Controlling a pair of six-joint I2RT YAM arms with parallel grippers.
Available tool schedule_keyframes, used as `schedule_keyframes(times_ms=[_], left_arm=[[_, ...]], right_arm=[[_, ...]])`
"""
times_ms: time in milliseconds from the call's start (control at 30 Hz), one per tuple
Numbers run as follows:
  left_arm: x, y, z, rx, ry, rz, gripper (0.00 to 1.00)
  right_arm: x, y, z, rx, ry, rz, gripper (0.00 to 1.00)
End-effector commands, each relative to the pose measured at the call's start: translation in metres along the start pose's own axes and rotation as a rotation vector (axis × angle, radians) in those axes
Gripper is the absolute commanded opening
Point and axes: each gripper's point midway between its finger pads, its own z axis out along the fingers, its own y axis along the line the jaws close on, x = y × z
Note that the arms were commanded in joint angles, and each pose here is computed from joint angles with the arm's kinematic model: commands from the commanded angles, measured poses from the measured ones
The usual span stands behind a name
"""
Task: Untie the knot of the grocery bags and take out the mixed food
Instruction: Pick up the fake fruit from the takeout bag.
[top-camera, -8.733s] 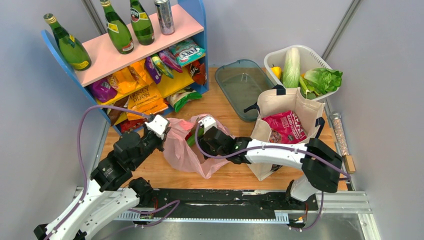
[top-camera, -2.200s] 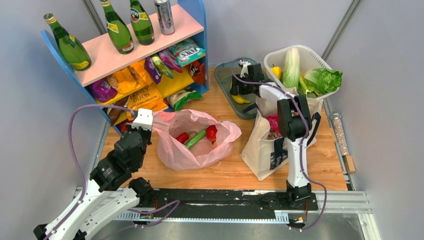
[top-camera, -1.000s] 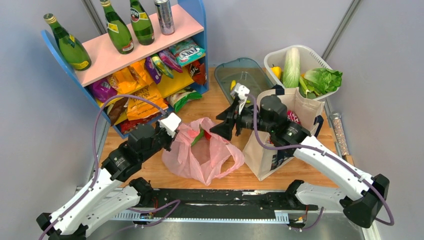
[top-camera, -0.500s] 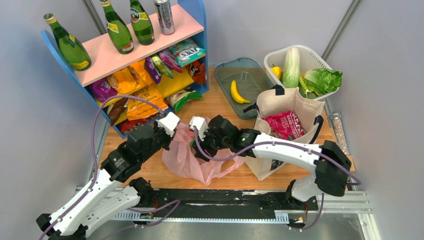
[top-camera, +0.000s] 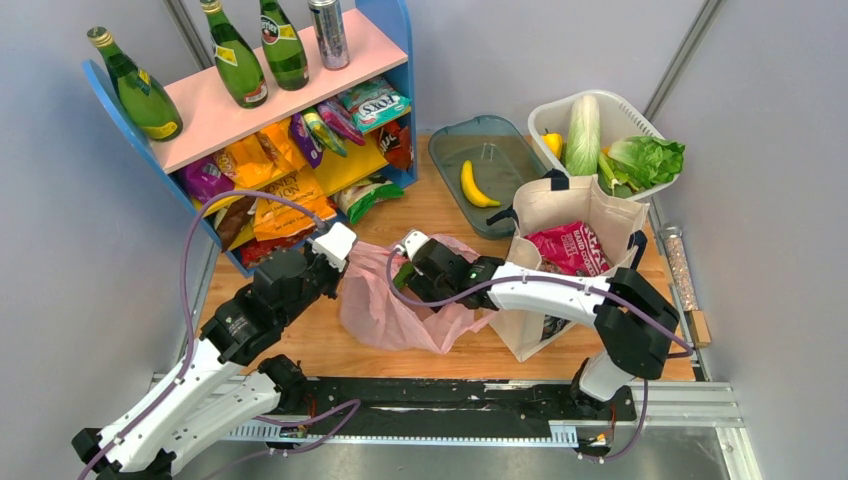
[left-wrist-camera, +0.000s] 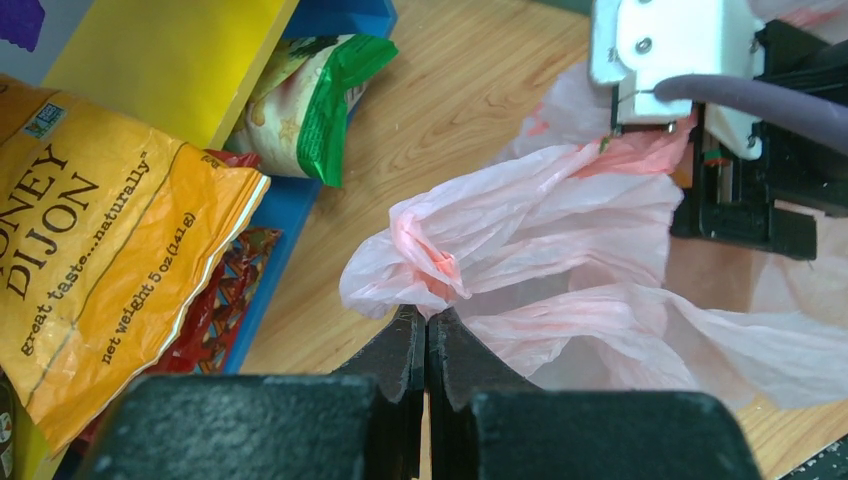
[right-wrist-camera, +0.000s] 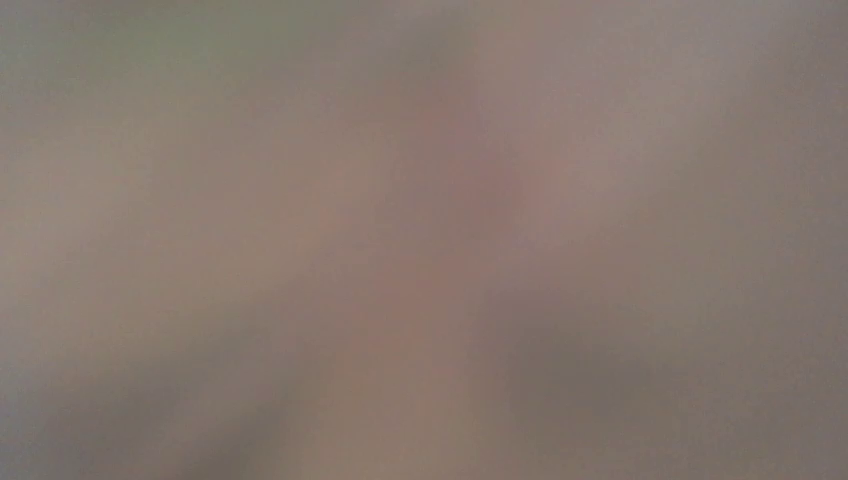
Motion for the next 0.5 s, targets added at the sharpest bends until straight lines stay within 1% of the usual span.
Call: schedule_keyframes(times_ms=[0,167,267,333,467], left_arm=[[-0.014,0.009,-0.005,-0.038,-0.033,-0.017,0.0],[-0.013,0.009,-0.004,-0.039,-0.028,-0.016,0.0],[-0.013,0.009,-0.004,-0.039,-0.028,-0.016,0.0],[-0.013,0.008,-0.003,-0.033,-0.025,-0.015,0.0],[-0.013,0.0,-0.001,0.01,-0.027,-0.012,0.0]], right_arm=[[0.014,-0.033,-0.02,0.163,0.045,0.044,0.66],[0.024,-0.049,-0.027,0.252,0.083,0.038,0.71],[0.02,-0.051,-0.029,0.255,0.06,0.067,0.73],[0.006,-0.041,-0.028,0.184,-0.004,0.102,0.72],[-0.04,-0.012,-0.032,0.001,-0.194,0.176,0.63]])
